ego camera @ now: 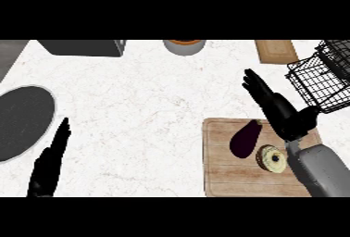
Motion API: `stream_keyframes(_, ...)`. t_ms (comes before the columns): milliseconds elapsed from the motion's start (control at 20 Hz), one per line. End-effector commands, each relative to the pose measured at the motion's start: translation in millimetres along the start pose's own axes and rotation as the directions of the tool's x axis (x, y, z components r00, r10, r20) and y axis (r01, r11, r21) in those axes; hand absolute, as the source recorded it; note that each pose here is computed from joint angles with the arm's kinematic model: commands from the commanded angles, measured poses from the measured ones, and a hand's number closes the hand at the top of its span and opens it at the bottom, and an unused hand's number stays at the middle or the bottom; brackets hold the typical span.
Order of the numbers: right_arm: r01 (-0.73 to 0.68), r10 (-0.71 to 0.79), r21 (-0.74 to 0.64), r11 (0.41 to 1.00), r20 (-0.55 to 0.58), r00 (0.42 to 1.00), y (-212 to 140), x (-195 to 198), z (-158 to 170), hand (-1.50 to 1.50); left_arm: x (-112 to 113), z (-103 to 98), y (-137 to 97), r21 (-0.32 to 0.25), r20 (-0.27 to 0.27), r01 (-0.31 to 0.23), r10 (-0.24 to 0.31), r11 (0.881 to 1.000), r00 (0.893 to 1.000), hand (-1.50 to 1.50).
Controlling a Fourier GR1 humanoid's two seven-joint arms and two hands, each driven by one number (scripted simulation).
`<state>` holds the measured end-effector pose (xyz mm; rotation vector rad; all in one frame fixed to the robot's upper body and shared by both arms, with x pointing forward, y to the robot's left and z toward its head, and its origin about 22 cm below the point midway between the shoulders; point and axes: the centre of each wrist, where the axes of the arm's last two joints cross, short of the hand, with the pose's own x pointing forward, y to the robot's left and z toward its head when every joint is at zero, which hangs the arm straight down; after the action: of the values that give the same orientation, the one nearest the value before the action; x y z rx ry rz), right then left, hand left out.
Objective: Pick the cupcake from the cutting board and place it in the tiered basket
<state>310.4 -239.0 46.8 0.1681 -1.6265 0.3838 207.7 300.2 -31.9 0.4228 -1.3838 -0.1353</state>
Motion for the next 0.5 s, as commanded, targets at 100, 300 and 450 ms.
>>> stream_keyframes(100,0.168,-0.117,-0.206,0.964,0.239,0.964,-42,15,26,1.5,28,-14,-16,0.029,0.12,-0.076,0.072,0.997,0.99,0.0)
stream_keyframes(300,0.572,-0.287,-0.395,0.719,0.581,0.762,-59,31,20,1.5,38,-15,-20,0.022,0.141,-0.128,0.124,0.991,0.982,0.0)
stream_keyframes(450,0.611,-0.467,-0.387,0.69,0.407,0.785,-87,-22,81,-1.5,75,-22,-44,-0.035,0.239,-0.19,0.193,0.981,0.952,0.0)
